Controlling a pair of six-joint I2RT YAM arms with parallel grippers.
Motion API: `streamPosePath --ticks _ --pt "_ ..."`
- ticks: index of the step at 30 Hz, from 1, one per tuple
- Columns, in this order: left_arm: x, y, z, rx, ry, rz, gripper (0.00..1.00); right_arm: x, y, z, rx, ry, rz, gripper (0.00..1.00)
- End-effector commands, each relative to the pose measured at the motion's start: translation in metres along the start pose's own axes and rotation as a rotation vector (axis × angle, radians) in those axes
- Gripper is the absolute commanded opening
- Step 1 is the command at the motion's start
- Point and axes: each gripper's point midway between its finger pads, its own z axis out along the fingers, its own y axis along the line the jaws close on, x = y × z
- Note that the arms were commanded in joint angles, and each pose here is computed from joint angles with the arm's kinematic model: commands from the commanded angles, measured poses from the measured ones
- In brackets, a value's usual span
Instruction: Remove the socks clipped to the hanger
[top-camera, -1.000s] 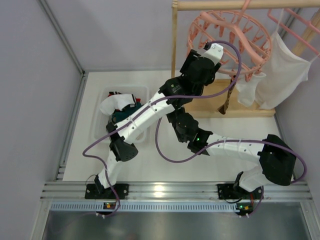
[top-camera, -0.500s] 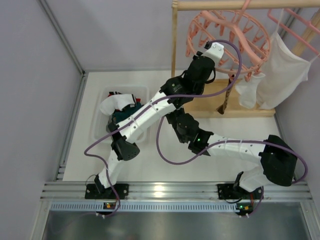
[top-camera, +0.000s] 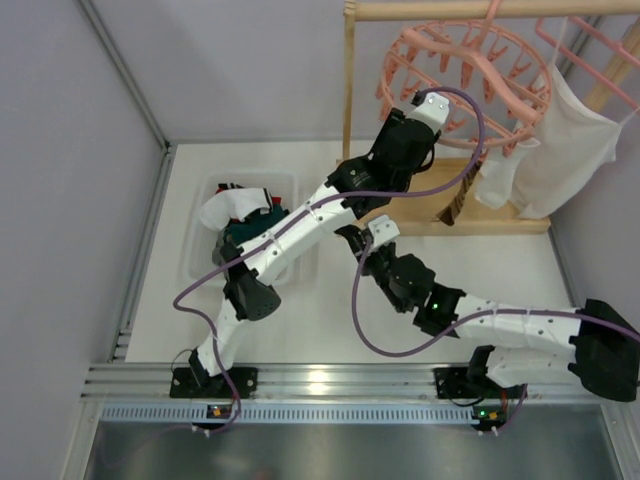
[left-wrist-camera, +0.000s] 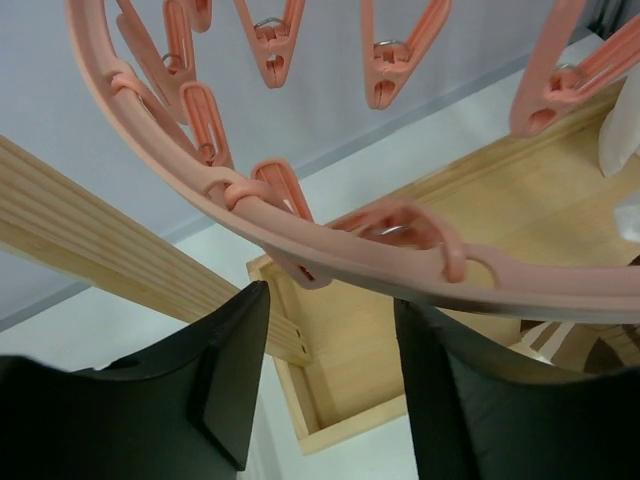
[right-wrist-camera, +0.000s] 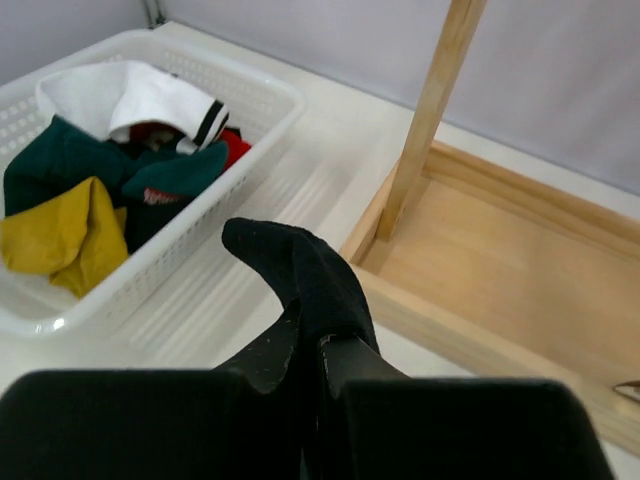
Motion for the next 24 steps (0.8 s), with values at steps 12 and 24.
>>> streamPosePath --ticks 12,24 --pt "-0.061 0.054 -0.068 0.014 -0.115 -0.238 0.97 0.036 -0.001 -0.069 -0.195 0.017 0.142 0.0" --pt "0.007 0.19 -0.175 -0.293 -0.058 -0.334 0.98 -0.005 0.02 -0.047 -0.375 -0.017 0.22 0.0"
